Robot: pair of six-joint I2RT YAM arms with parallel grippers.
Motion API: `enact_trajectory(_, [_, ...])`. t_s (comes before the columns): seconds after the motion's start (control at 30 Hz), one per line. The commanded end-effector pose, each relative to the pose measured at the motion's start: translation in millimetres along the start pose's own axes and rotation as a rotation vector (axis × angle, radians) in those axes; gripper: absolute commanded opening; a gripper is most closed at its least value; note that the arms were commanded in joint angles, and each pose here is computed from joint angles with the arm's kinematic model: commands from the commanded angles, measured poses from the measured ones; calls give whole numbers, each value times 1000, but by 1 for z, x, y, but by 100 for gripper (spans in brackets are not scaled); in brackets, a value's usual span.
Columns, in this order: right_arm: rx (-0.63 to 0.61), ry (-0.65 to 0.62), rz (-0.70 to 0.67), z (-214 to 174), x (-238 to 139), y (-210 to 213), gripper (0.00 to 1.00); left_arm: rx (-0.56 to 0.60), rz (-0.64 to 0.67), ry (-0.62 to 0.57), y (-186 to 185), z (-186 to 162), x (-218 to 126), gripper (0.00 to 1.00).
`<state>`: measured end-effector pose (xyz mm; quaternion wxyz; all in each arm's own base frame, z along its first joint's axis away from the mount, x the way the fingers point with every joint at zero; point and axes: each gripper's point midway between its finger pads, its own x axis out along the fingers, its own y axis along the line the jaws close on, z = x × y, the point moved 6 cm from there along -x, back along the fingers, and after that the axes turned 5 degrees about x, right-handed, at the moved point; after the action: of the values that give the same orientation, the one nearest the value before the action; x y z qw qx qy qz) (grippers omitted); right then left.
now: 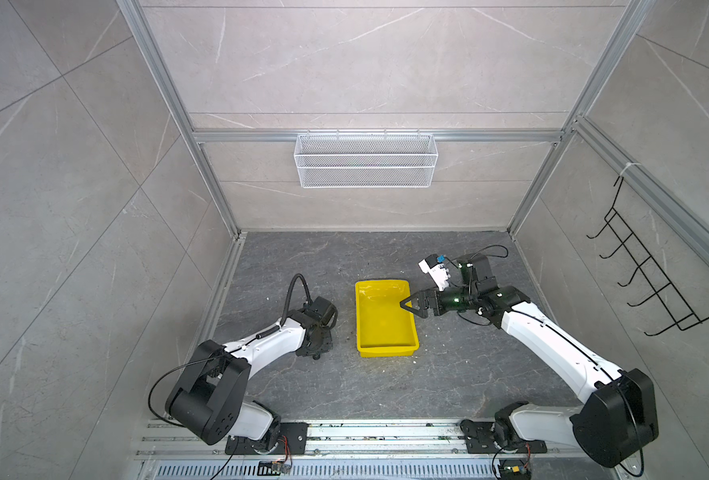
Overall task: Put the screwdriver in the bin
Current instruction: 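Lift the screwdriver with the left gripper and carry it over the yellow bin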
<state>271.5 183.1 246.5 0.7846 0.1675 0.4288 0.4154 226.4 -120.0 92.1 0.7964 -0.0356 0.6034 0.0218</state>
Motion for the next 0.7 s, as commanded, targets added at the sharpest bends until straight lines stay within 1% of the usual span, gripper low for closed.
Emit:
enact_trajectory(0.0, [-3,-9,21,4,-3,5,100,16,-11,-38,-2,9,-23,0])
enact_trajectory(0.17, [-9,-13,15,2,-6,6,100,12,-39,-59,-1,9,-37,0])
enact_trajectory(0.37, [-28,-9,3,1,-7,6,100,3,-98,-118,-4,16,-66,0])
enact_trajectory(0.47, [-32,-2,1,1,-6,5,100,0,-101,-147,-6,20,-81,0])
enact_trajectory(0.6, [-38,-6,2,2,-7,6,99,41,-108,-173,-21,26,-101,0])
enact_trajectory(0.67, [-44,-12,4,4,-9,8,100,70,-123,-198,-35,33,-112,0])
